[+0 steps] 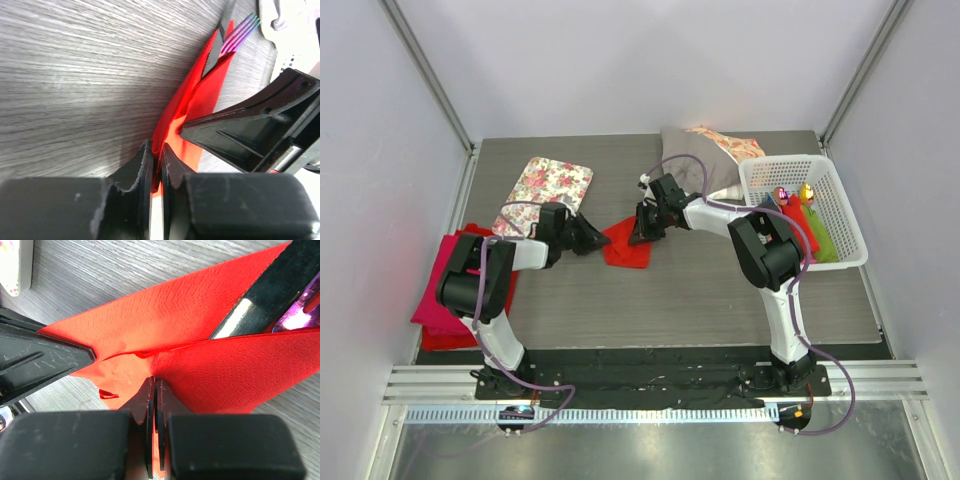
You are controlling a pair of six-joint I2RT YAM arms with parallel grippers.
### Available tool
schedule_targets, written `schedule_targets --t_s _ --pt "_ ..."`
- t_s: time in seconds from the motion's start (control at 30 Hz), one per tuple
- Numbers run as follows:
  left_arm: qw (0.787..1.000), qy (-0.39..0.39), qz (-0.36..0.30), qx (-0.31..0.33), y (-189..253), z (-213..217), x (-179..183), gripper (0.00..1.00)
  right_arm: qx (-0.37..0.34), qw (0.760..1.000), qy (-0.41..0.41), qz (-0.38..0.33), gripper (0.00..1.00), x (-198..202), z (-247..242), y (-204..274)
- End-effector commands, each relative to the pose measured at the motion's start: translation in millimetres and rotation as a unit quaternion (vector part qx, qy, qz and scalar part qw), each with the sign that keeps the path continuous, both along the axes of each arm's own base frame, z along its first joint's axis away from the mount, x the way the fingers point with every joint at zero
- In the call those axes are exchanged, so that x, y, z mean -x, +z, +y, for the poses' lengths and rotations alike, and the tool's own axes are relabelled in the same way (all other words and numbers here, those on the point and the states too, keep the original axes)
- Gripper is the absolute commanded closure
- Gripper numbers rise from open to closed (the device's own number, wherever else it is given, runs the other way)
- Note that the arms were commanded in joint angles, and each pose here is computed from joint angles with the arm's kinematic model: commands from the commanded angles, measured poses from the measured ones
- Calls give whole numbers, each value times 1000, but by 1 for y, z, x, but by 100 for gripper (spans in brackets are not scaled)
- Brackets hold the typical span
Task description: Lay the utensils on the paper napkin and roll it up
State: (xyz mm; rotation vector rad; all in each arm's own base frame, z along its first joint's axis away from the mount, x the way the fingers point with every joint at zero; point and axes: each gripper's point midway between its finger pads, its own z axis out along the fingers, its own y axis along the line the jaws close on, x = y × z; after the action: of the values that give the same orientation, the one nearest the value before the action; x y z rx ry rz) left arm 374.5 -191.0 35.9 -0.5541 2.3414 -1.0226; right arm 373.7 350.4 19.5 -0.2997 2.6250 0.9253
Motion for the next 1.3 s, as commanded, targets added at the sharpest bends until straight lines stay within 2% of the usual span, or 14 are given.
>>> schedule_targets --t_s 0.0,0.53,0.83,1.0,1.27 --pt "999 -19 -34 32 27 -15 -4 89 97 992 3 76 99 41 -39 -49" --pt "997 -62 -6 36 14 -55 17 92 96 993 2 74 99 40 -38 -47" --pt "996 -37 73 -42 -24 -38 25 97 80 994 5 67 99 40 -35 -32" --pt "991 -35 118 -58 -43 -33 37 100 44 998 13 49 93 38 -26 2" --pt "988 -31 133 -65 -49 -31 40 100 -4 998 3 56 84 42 -38 34"
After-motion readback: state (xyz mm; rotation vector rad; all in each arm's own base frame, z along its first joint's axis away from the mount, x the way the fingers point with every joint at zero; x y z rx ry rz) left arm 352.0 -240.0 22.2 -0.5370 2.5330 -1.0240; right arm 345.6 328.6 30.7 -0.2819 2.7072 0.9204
